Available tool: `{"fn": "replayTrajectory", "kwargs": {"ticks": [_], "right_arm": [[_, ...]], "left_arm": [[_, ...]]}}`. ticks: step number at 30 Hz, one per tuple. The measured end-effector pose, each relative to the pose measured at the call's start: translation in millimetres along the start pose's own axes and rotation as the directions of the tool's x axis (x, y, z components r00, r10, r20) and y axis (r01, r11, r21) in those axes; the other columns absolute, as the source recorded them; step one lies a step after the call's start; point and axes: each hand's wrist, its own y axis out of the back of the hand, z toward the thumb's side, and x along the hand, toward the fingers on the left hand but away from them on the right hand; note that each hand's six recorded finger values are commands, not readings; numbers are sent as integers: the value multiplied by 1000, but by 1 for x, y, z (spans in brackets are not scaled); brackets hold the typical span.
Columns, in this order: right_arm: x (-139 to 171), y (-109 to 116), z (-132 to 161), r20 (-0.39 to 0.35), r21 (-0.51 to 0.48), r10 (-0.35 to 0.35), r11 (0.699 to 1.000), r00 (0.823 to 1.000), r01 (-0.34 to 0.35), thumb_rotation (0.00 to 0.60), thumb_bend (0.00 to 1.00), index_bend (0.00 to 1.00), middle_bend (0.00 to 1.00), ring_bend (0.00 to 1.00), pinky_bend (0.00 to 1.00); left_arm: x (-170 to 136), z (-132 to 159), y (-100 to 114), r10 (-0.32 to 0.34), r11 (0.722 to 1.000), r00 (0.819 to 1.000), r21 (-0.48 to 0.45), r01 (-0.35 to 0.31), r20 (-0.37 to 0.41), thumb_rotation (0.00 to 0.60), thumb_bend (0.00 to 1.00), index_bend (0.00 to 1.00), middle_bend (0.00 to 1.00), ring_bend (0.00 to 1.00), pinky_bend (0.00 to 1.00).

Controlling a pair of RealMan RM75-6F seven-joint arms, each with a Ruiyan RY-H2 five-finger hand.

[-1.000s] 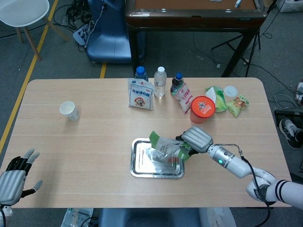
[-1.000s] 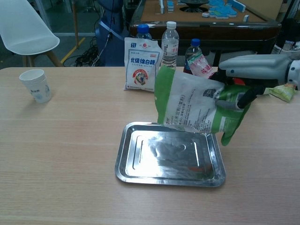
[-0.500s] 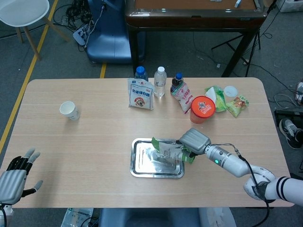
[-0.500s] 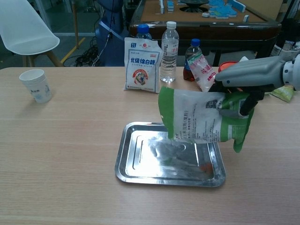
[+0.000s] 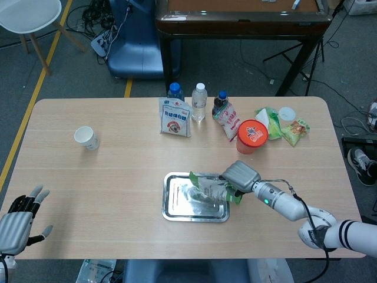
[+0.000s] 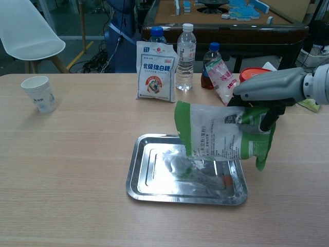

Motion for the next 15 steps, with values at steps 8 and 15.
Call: {"fn": "replayTrajectory", "kwargs": {"ticks": [8,15], "right_arm": [[4,-5,-8,35,-52,-91,994,995,93,600,627,772,692,623,635],[11,-21,-23,63,-103,-237,965,970,242,600,624,772,683,607,635]], "left_arm": [[-1,0,-2,4,1000,1000,-10,-4,-1,600,222,121,38,148,72],[-1,3,-3,5,1000,1000,-14,-5,7,600,222,121,38,148,72]]}}
